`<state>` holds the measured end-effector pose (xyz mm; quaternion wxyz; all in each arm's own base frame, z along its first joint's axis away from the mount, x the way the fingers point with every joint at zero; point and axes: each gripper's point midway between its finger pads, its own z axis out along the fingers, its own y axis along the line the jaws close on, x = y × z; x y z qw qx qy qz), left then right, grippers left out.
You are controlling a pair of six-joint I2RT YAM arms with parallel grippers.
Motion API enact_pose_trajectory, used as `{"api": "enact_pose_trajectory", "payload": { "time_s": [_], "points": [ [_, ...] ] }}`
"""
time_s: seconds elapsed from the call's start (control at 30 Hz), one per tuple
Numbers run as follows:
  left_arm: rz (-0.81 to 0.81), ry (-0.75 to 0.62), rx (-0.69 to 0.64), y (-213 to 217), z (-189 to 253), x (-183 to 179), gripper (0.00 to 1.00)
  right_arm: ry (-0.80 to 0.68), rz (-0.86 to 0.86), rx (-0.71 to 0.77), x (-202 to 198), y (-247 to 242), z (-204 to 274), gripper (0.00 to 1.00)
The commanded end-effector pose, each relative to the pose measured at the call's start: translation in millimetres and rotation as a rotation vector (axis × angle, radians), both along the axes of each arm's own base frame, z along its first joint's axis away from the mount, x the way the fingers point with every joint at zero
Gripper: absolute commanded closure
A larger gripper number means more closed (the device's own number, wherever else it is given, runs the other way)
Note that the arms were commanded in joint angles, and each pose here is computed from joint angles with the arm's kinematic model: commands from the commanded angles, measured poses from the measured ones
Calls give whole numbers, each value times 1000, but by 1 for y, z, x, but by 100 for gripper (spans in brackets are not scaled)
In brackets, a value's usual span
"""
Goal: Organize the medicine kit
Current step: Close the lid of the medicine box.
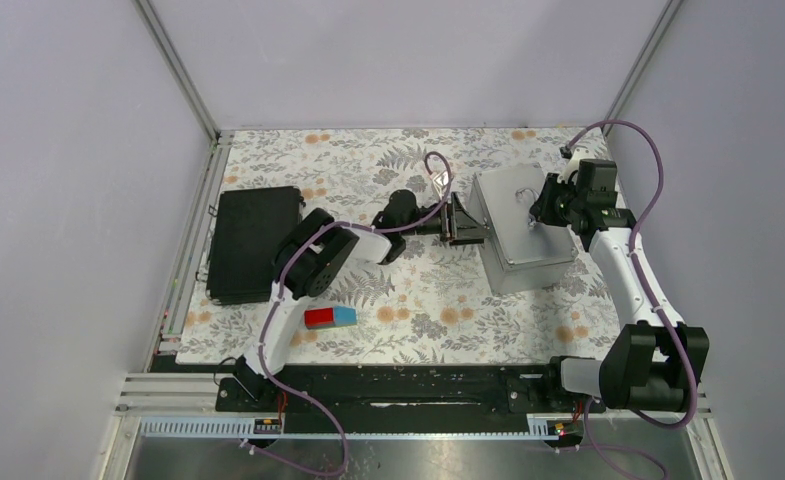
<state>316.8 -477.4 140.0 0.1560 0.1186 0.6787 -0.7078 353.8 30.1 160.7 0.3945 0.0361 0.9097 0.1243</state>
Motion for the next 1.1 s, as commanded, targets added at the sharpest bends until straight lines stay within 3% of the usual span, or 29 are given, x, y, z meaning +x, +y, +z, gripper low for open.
{"api": "enact_pose_trajectory", "payload": {
  "time_s": [0.0,0.37,0.6,1.07],
  "points": [
    [54,-176,-130,15,67,7,21,401,26,57,-75,16,-76,98],
    [118,-24,-19,12,4,27,9,407,38,33,-73,13,-77,98],
    [85,-63,-77,3,25,31,8,412,45,12,-76,10,-79,98],
    [-18,-87,-122,-11,23,17,3,428,55,3,-78,9,-86,98]
  ]
}}
